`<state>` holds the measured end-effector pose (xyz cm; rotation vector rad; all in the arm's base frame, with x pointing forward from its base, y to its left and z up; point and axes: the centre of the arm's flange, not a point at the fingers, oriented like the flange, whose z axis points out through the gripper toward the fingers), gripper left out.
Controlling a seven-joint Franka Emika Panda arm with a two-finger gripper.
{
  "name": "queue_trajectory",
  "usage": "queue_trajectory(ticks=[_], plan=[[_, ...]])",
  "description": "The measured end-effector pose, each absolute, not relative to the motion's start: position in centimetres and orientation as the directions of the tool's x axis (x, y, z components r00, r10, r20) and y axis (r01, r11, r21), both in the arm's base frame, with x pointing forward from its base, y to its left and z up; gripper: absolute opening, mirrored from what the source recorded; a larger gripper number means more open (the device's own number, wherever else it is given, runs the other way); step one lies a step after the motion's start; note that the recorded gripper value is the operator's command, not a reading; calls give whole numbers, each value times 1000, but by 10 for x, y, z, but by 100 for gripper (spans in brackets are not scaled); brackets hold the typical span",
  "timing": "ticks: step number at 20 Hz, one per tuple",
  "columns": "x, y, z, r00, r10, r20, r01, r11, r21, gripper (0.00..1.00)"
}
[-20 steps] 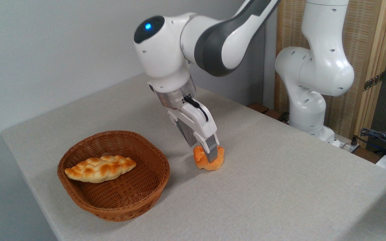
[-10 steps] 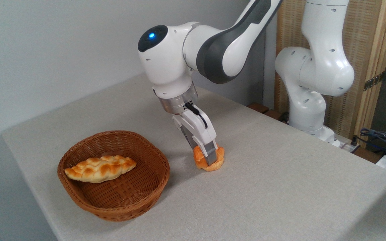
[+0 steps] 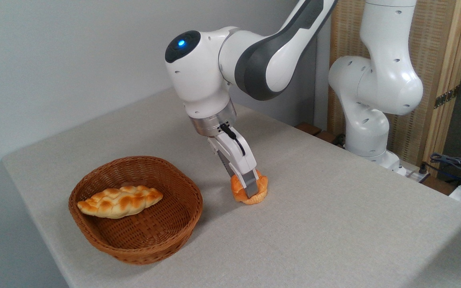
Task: Put bread into the basket
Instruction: 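Lift the orange bun and carry it into the wicker basket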
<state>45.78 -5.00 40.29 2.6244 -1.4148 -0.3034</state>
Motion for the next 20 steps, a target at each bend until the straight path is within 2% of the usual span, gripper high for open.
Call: queue_trajectory(ticks=[8,10,12,15,16,17,18,20], plan=[[460,-50,406,511,-854,-97,-826,-519,219,40],[464,-50,416,507,-857,-87,-832,-514,209,40],[478,-51,451,508,-859,-65,-840,-510,184,40],[510,-51,528,515,-857,5,-854,-512,91,44],[518,-51,543,514,-857,22,-856,-512,67,45],[528,-52,553,513,-857,36,-858,-512,48,45],[539,-54,556,511,-858,51,-859,-511,25,49],[566,-60,550,505,-858,99,-859,-510,-43,63]])
